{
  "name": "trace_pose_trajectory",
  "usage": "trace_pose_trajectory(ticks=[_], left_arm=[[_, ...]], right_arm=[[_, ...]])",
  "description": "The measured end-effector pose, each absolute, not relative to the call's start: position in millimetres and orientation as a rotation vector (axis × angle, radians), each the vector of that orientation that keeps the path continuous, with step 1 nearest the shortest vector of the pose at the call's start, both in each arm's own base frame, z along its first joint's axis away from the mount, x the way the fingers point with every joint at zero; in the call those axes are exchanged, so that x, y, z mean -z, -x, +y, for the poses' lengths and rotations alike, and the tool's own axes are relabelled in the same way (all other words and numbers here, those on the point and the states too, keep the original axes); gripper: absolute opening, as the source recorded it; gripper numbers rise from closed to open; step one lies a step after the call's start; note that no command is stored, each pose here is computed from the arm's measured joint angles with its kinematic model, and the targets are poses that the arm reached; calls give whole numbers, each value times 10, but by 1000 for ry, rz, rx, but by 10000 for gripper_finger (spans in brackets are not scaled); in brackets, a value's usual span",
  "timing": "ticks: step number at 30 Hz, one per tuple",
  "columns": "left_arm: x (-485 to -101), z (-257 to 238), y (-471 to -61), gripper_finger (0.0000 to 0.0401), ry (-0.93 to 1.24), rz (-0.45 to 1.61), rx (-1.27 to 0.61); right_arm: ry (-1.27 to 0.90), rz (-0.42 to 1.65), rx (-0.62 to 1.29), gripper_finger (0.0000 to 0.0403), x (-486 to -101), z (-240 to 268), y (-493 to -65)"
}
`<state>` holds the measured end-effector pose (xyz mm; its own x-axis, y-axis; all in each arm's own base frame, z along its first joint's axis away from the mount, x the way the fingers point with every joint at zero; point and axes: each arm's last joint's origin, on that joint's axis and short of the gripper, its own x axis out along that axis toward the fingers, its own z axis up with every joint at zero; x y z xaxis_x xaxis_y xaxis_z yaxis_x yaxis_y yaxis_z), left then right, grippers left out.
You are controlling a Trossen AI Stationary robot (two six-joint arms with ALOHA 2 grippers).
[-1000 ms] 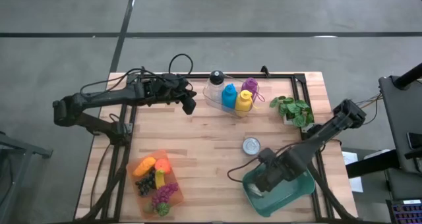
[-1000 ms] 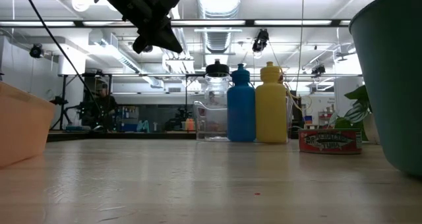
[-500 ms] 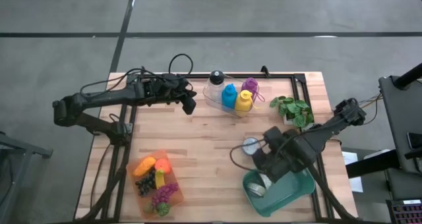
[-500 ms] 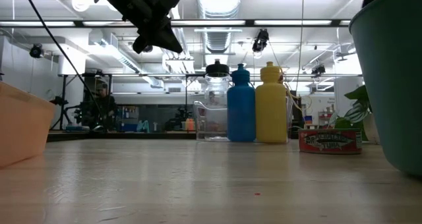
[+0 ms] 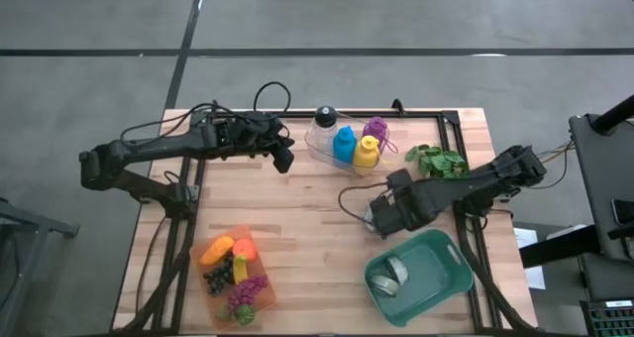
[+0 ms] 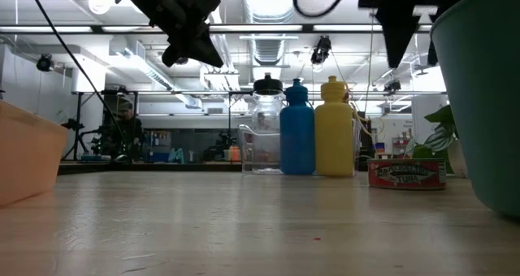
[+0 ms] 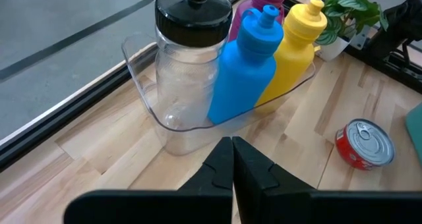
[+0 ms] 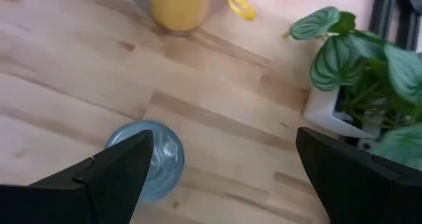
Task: Pick & Place Food Item
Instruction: Put the red tuna can into the green bin
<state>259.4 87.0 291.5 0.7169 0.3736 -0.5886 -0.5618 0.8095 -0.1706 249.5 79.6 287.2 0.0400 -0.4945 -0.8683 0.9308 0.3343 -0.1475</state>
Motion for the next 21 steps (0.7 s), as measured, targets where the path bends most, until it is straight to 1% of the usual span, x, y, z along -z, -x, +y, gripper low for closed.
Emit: trace_pose_trajectory(ticks=[5, 14, 16, 21], left_arm=[[-2914, 870, -2594, 1, 353, 568, -530], [-2914, 869, -2594, 1, 353, 569, -530], [-2913, 870, -2593, 1, 353, 569, -530], [-2913, 869, -2593, 1, 353, 569, -529]], right_arm=[[-568, 1012, 1184, 371, -2638, 681, -2558], [-701, 1091, 997, 371, -2081, 635, -2649], [-739, 1097, 998, 371, -1971, 608, -2633], [-822, 1139, 1070, 371, -1800, 540, -2541]])
